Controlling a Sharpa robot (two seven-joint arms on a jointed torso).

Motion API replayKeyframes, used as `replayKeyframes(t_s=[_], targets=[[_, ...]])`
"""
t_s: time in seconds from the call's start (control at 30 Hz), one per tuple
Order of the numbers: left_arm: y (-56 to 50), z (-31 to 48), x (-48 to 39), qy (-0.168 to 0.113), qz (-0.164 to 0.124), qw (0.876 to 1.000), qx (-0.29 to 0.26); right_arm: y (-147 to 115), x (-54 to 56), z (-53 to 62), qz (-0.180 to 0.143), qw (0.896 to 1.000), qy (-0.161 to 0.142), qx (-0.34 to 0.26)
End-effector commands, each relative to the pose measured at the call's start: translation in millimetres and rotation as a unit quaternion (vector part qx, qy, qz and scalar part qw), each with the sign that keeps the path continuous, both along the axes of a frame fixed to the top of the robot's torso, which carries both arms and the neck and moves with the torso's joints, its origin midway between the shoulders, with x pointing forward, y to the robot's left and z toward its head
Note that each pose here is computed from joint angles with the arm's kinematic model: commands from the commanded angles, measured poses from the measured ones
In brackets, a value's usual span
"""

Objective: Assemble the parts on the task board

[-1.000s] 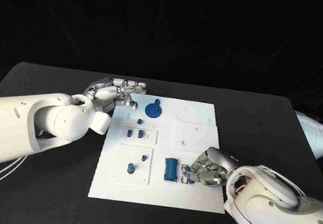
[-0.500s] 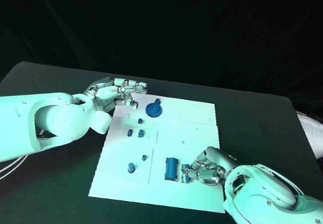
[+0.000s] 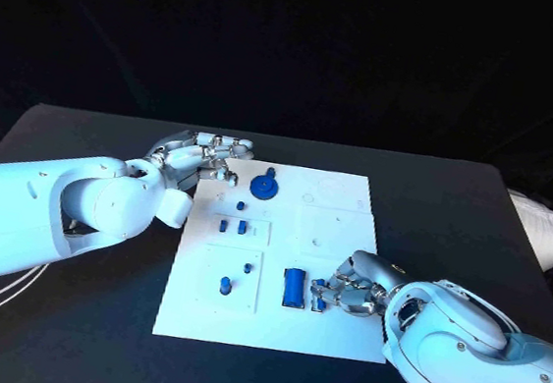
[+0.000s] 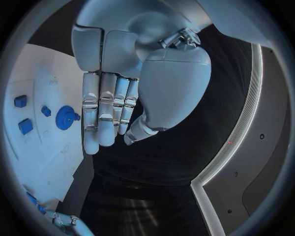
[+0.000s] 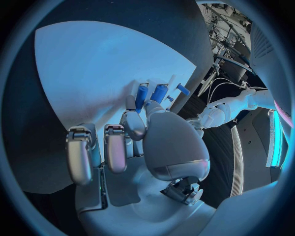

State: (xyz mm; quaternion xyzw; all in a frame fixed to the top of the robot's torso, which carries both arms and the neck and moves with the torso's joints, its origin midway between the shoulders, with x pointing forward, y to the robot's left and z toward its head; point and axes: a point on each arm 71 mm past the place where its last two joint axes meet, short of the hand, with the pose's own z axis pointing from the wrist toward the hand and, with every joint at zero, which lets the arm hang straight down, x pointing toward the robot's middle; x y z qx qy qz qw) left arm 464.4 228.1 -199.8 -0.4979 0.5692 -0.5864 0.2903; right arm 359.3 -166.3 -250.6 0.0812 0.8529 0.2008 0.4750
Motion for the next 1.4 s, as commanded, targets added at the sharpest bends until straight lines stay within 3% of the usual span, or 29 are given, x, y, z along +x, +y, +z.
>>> replayKeyframes(t_s=[0.03,0.73,0.93,1.03,1.17,1.3,1.4], targets=[[-2.5,1.1,-0.8,-0.003,-0.011,1.0,-0.006,3.0,-1.6,0.2,0.012,1.0,-0.001,-0.003],[-2.2,1.0,-0.6,-0.003,-0.01,1.0,-0.005,-3.4,-0.9,1.8,0.012,1.0,-0.015,-0.004],[-1.1,0.6,0.4,-0.003,-0.008,1.0,-0.005,-13.6,3.0,4.3,-0.008,0.998,-0.028,0.047],[-0.1,0.2,1.4,-0.004,-0.006,1.0,-0.004,-20.3,9.5,7.5,-0.015,0.995,-0.043,0.088],[1.8,-1.1,4.2,-0.006,0.0,1.0,-0.002,-32.3,27.9,16.6,-0.024,0.983,-0.066,0.168],[3.4,-1.8,7.7,-0.02,0.02,1.0,0.001,-45.2,49.1,24.5,-0.043,0.964,-0.074,0.251],[1.9,-4.4,8.1,-0.039,0.043,0.998,0.003,-57.1,66.9,27.7,-0.074,0.943,-0.07,0.318]])
